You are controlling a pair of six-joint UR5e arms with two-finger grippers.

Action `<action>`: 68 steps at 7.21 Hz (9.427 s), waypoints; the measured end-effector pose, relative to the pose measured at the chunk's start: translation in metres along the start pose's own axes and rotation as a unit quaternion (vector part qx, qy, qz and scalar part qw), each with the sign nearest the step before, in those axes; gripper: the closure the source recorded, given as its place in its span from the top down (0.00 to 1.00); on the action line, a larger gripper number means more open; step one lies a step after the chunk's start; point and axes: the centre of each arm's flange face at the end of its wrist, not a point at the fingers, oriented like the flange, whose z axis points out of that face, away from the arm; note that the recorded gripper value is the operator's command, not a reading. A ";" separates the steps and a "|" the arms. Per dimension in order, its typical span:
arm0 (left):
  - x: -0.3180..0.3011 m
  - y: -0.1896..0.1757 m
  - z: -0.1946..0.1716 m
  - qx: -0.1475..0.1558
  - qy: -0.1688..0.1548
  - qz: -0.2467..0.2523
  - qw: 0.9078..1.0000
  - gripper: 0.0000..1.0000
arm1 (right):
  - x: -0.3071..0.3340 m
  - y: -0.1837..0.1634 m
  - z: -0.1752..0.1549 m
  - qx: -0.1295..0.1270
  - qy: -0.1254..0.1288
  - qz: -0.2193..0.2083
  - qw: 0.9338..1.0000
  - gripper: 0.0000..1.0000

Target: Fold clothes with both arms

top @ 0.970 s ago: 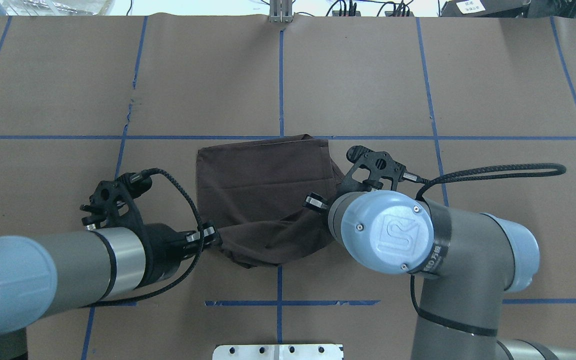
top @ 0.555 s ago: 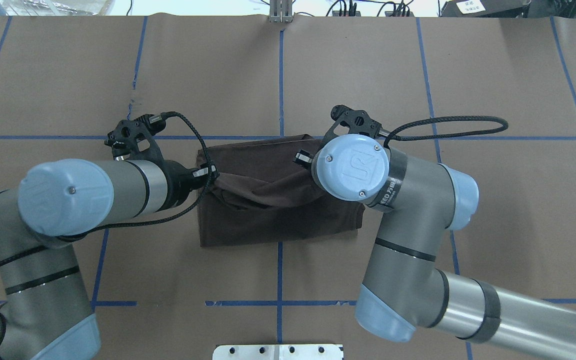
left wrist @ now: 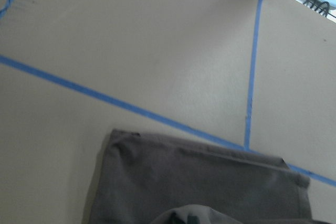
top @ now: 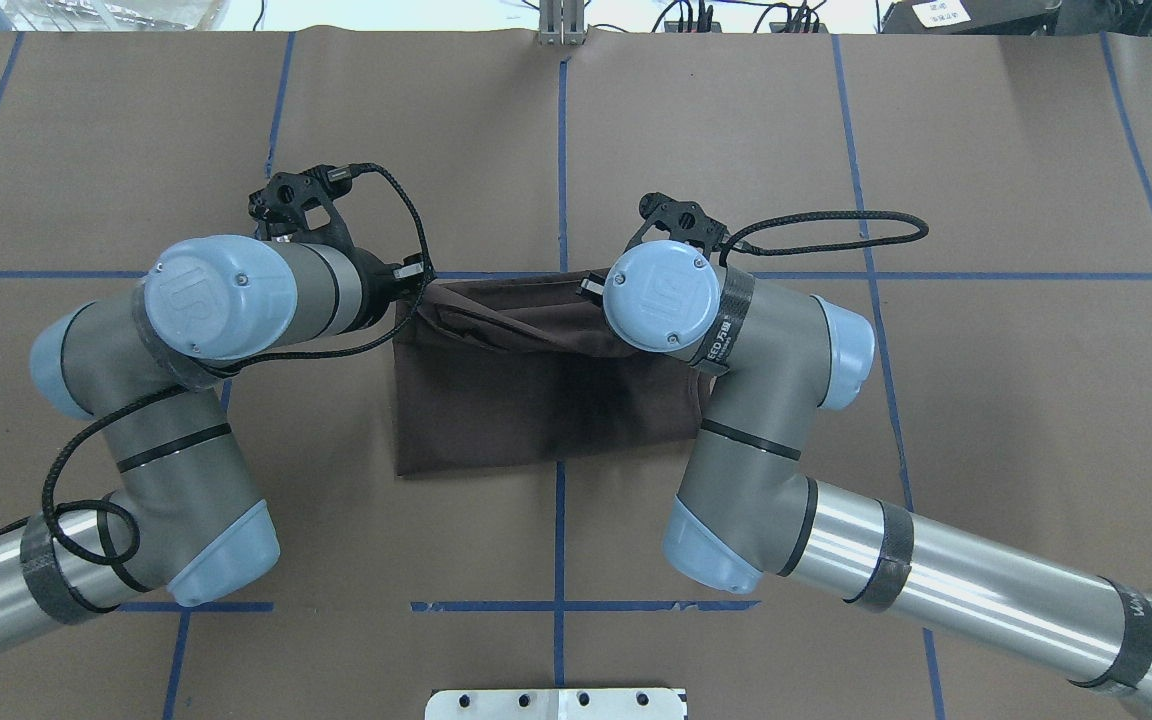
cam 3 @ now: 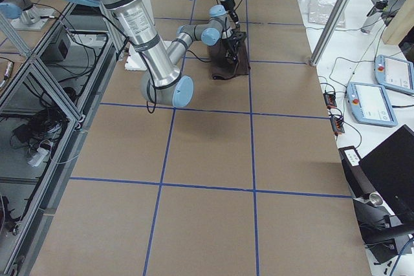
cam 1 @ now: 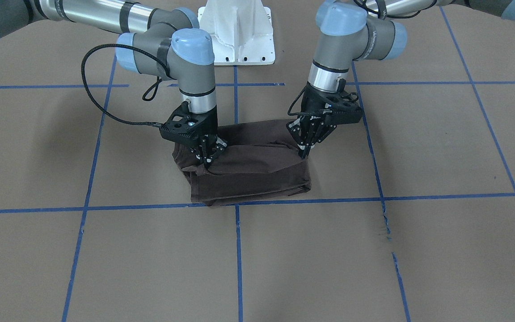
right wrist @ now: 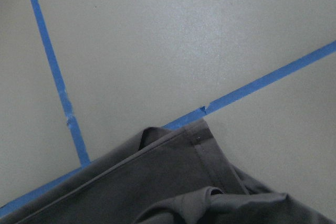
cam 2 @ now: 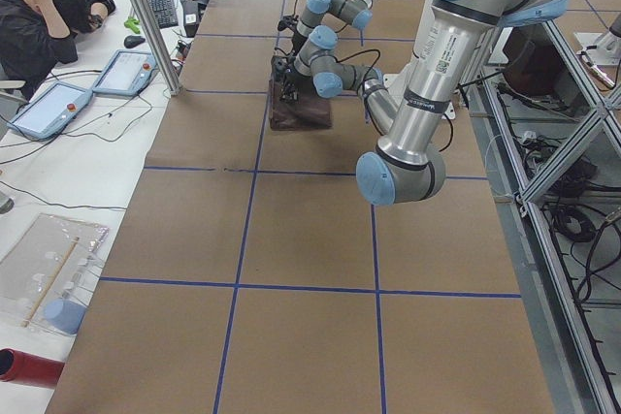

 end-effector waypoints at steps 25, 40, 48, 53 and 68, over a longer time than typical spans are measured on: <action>-0.029 -0.031 0.013 -0.052 0.013 0.130 0.990 1.00 | -0.041 -0.152 0.059 0.035 0.033 -0.207 0.977 1.00; -0.012 -0.097 0.130 0.002 -0.089 0.138 0.986 1.00 | -0.010 -0.166 0.043 0.003 0.009 -0.200 0.980 1.00; -0.035 -0.050 0.113 -0.042 -0.061 0.172 0.982 1.00 | -0.008 -0.165 0.040 -0.005 0.004 -0.199 0.980 1.00; -0.069 -0.117 0.097 -0.018 -0.077 0.243 0.967 1.00 | 0.003 -0.173 0.043 -0.013 0.008 -0.198 0.980 1.00; -0.560 -0.241 -0.213 -0.221 -0.108 0.259 0.934 1.00 | 0.659 -0.336 -0.143 -0.168 0.075 -0.237 0.954 1.00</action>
